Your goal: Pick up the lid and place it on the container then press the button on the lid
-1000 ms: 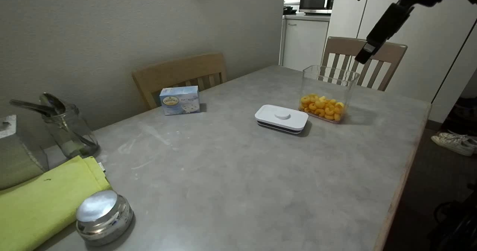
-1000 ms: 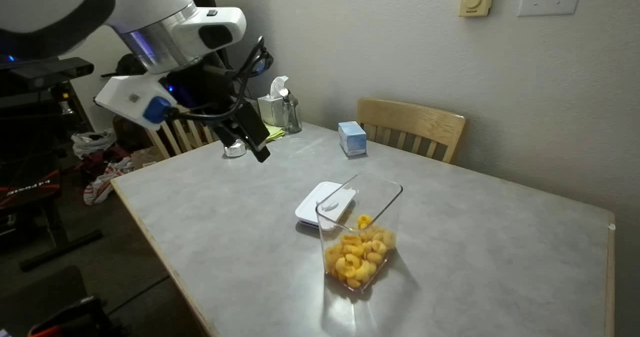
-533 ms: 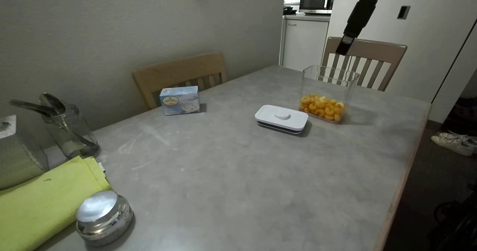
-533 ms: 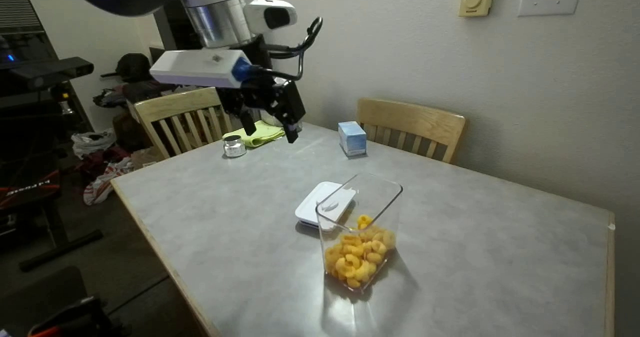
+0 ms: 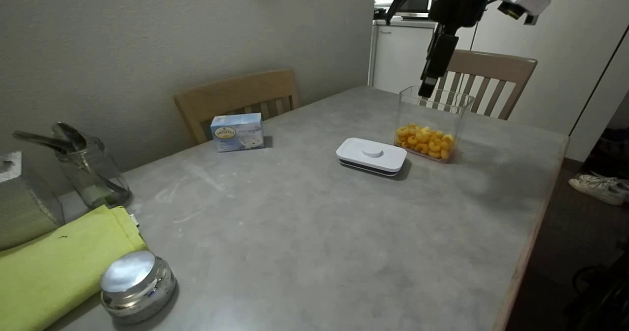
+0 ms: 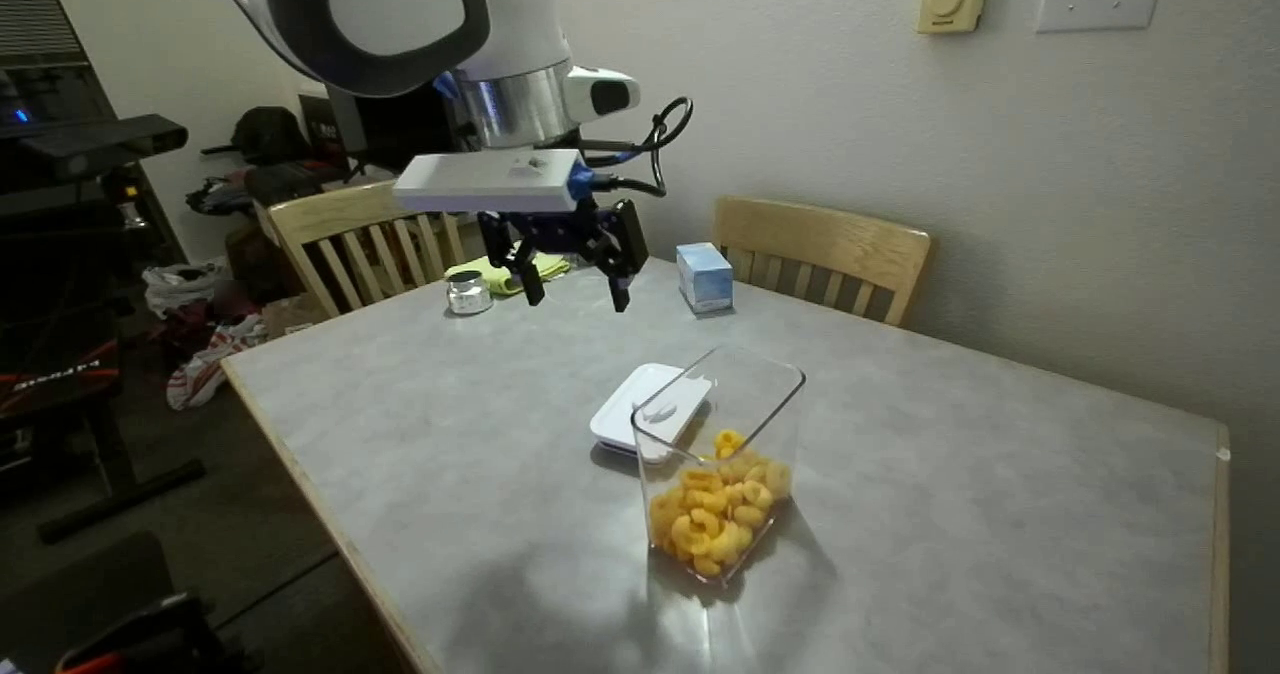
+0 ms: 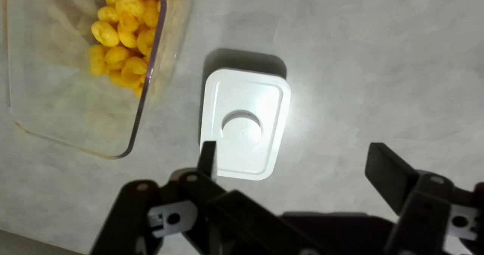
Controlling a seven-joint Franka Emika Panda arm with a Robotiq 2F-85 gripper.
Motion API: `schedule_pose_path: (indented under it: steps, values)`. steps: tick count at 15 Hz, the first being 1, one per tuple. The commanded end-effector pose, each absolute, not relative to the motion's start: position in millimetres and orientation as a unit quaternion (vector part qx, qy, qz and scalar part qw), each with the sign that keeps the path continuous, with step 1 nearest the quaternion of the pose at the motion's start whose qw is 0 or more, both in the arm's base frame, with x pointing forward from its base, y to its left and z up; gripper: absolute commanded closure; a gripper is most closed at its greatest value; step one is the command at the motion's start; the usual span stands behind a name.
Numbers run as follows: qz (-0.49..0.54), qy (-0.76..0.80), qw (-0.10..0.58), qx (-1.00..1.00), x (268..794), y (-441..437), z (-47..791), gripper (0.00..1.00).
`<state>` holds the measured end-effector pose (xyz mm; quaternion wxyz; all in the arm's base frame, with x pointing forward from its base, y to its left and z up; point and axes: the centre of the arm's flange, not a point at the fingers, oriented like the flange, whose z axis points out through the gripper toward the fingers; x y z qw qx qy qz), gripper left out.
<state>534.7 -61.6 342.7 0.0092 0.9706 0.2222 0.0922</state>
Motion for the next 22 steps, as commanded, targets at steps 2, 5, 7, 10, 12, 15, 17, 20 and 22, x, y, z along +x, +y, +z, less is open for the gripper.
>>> schedule_pose_path:
  steps: [2,5,7,10,12,15,17,20,22]
  values:
    - [0.087,0.204,0.011,0.975,540.7,-67.2,328.9,0.00]
    - [0.070,0.205,0.014,0.976,558.0,-72.0,304.3,0.00]
    - [0.059,0.213,0.017,0.975,571.1,-75.3,286.7,0.00]
    - [0.059,0.232,0.018,0.971,593.3,-74.3,267.6,0.00]
    - [0.075,0.250,0.018,0.965,612.4,-68.9,260.1,0.00]
    - [0.097,0.267,0.013,0.959,638.2,-62.3,254.3,0.00]
    - [0.089,0.253,0.013,0.963,621.8,-54.3,259.5,0.00]
    - [0.091,0.254,0.012,0.963,629.8,-55.7,256.0,0.00]
    - [0.084,0.255,0.016,0.963,628.9,-53.5,253.0,0.00]
